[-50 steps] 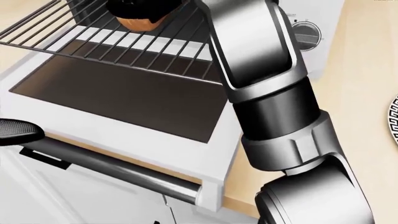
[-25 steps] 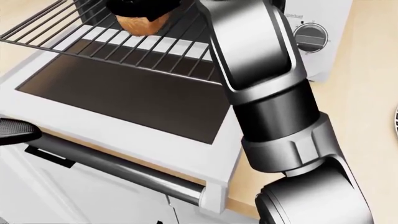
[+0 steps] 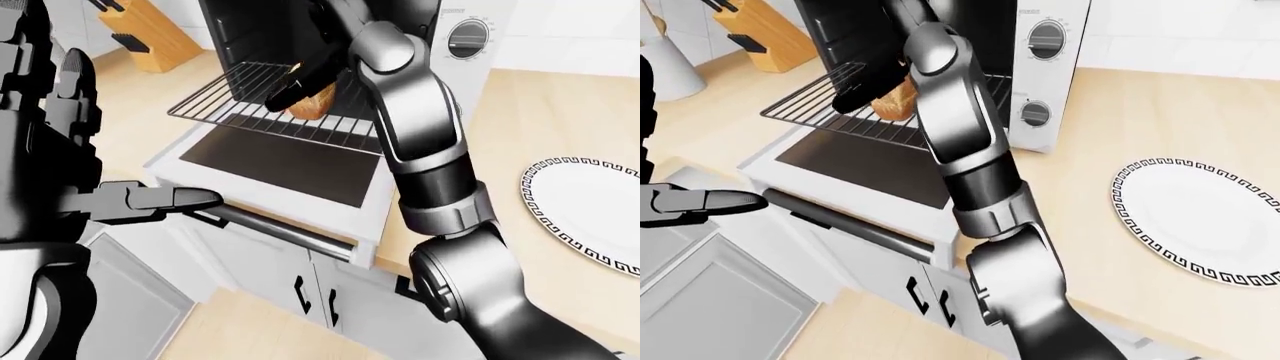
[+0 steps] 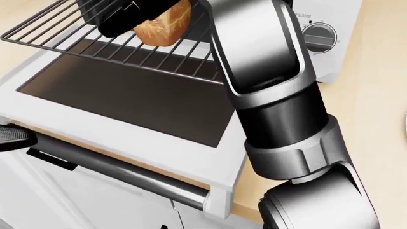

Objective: Place the bread on the rack of the toaster oven.

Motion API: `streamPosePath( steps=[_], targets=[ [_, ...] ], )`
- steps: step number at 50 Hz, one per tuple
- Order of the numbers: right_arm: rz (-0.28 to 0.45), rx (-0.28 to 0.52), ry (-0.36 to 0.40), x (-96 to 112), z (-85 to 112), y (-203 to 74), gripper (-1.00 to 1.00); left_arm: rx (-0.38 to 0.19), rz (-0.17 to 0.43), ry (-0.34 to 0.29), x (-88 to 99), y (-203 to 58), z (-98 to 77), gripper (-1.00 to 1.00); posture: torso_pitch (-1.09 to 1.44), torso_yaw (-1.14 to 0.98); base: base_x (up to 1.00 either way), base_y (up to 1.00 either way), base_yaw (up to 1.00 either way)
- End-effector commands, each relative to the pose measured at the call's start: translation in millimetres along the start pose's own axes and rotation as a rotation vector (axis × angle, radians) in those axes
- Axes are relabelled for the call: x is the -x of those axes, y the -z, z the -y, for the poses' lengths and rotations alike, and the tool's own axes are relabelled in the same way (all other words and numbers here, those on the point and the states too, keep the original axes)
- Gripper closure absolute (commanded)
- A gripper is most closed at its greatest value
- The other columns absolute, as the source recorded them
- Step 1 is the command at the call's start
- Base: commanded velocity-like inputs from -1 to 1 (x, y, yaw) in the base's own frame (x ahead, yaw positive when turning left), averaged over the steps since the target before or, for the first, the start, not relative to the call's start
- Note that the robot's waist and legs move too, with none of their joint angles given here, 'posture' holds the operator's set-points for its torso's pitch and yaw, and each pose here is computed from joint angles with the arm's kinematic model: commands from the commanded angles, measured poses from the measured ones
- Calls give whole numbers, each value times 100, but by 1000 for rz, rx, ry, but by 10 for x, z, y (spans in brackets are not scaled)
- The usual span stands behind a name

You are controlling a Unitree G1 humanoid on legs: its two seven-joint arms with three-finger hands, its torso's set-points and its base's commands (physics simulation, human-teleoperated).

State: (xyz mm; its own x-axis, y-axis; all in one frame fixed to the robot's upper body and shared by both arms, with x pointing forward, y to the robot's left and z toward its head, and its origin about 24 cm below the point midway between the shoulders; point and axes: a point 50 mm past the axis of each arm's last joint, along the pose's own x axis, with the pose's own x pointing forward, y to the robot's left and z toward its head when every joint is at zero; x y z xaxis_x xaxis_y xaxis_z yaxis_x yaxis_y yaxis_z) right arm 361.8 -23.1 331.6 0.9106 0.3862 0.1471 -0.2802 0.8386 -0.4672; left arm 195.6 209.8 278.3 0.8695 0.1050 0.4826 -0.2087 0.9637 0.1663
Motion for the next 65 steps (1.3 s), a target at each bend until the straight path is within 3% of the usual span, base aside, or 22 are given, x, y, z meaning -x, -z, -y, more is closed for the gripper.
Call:
streamPosePath(
  steps=[1, 16, 36, 48, 65],
  targets=[
    [100, 23, 20, 64, 40, -273, -98, -11, 63, -20, 0, -95, -24, -100, 0, 37, 0, 0, 0],
    [172, 40, 24, 267, 54, -594, -99, -15, 64, -17, -30, -112, 5, -100, 0, 37, 0, 0, 0],
    [226, 37, 178, 856, 315, -823, -100, -15, 68, -11, -37, -123, 8, -100, 0, 37, 0, 0, 0],
    [164, 30, 321, 1356, 486, -644, -100, -7, 69, -7, -55, -120, 36, -100, 0, 37, 0, 0, 0],
    [79, 58, 493, 1812, 783, -334, -100, -4, 73, -6, -44, -135, 16, -100, 0, 37, 0, 0, 0]
  ],
)
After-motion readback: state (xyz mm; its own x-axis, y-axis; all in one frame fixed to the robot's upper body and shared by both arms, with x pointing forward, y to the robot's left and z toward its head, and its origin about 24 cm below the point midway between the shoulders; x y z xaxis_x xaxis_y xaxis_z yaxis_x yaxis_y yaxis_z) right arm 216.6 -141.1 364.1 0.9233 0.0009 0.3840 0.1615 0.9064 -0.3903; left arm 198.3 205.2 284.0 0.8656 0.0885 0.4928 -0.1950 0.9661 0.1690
